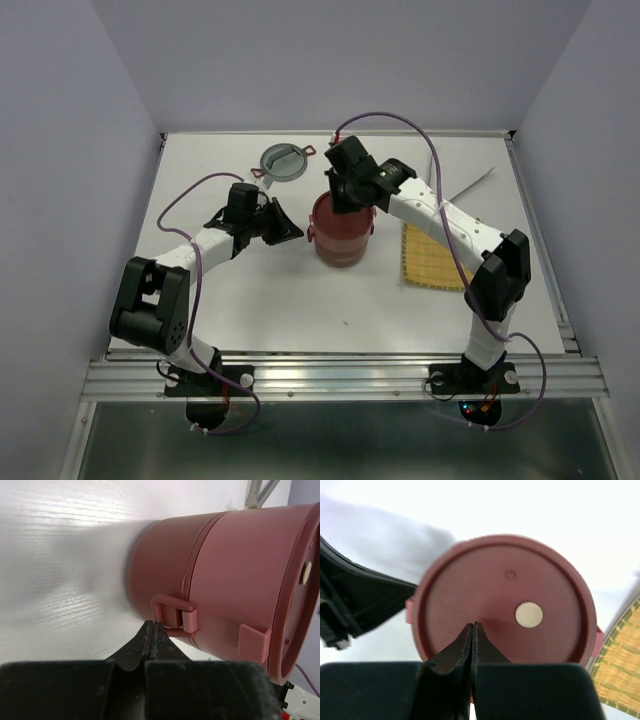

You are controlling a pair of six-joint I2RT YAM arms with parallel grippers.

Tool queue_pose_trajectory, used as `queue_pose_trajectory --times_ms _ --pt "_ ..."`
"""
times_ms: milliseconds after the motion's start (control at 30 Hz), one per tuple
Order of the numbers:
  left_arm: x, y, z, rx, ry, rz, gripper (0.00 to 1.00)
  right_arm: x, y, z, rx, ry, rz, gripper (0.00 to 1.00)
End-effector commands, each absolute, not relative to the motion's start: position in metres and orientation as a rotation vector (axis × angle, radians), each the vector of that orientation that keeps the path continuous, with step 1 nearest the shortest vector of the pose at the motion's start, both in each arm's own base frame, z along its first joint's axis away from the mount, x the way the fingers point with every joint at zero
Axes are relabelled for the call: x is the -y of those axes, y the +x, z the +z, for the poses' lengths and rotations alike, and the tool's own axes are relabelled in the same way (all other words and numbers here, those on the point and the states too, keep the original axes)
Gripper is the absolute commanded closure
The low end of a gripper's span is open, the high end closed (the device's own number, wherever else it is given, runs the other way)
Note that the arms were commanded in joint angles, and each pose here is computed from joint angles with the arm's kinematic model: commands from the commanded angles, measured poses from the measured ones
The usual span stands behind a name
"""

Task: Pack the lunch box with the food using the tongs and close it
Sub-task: Close the fastener on the packing box.

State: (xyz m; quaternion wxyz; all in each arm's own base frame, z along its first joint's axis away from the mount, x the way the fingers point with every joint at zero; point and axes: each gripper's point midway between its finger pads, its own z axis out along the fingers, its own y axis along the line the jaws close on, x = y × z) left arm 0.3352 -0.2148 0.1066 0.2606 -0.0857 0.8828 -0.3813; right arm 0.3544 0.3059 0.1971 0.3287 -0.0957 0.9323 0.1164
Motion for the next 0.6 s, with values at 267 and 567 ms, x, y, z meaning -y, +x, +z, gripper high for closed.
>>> queue_pose_trajectory --times_ms 267,567 --pt "0.217 0.338 0.133 -2.306 -0.189 -1.067 1.00 -0.298 0.348 0.182 -2.493 -0.288 0.248 0.99" --pt "0.219 0.337 0.133 -2.311 -0.172 -1.072 1.00 -0.286 0.312 0.098 -2.724 -0.380 0.185 0.99"
